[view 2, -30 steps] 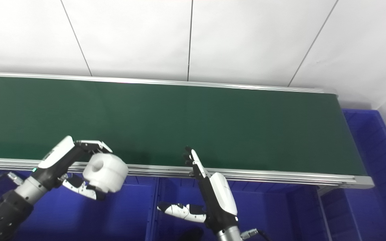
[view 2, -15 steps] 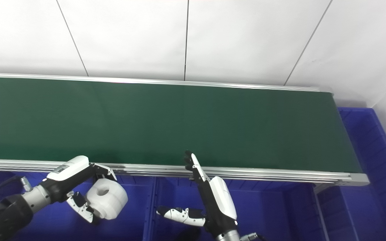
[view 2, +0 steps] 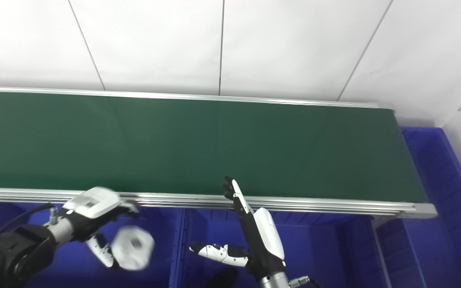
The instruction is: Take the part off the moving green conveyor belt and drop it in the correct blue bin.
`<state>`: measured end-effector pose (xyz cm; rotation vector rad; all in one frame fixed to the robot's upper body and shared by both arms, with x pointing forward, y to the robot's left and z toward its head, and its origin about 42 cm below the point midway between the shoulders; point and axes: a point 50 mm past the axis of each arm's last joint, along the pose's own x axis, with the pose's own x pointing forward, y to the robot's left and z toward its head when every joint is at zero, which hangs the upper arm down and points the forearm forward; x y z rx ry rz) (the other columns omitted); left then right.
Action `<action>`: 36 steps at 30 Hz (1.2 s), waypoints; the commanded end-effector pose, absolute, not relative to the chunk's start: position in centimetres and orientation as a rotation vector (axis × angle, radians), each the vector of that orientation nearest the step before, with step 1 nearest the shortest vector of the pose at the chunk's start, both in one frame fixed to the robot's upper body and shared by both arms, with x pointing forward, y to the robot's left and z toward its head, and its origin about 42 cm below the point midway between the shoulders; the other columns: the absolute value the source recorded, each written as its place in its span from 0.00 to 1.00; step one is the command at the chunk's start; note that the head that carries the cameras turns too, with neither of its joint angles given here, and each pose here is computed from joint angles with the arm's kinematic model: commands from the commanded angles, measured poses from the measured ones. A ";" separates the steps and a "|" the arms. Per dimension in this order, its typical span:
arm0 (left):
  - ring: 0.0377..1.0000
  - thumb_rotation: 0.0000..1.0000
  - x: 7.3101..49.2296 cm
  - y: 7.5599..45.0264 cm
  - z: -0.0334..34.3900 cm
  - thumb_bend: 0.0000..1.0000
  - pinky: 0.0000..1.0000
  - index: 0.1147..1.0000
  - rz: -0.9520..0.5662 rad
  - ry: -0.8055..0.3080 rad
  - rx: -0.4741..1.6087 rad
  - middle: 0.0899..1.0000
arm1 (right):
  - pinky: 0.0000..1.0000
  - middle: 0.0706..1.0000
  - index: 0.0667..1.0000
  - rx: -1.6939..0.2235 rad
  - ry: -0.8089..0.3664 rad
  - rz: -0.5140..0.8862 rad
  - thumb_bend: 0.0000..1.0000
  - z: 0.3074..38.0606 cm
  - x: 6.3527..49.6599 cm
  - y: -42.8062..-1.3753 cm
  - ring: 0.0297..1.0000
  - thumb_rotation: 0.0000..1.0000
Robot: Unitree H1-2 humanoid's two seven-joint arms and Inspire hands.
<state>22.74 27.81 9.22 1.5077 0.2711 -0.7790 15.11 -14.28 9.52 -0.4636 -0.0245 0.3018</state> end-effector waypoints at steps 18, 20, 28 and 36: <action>0.83 0.31 15.9 26.9 14.8 0.69 0.80 0.79 -0.416 -0.140 0.212 0.84 | 0.84 0.91 0.99 -0.429 -0.108 0.281 0.82 13.8 13.4 -14.3 0.89 0.50; 0.80 0.39 15.9 26.6 14.3 0.73 0.79 0.82 -0.381 -0.158 0.124 0.82 | 0.84 0.91 0.99 -0.431 -0.103 0.284 0.82 14.4 13.3 -14.5 0.89 0.50; 0.83 0.43 16.2 26.3 12.7 0.76 0.81 0.85 -0.374 -0.158 0.106 0.85 | 0.80 0.92 1.00 -0.455 -0.042 0.339 0.83 14.8 13.3 -15.3 0.88 0.47; 0.83 0.35 15.9 26.0 12.3 0.76 0.81 0.84 -0.372 -0.144 0.117 0.85 | 0.80 0.92 1.00 -0.436 -0.026 0.337 0.83 14.4 13.2 -15.3 0.88 0.43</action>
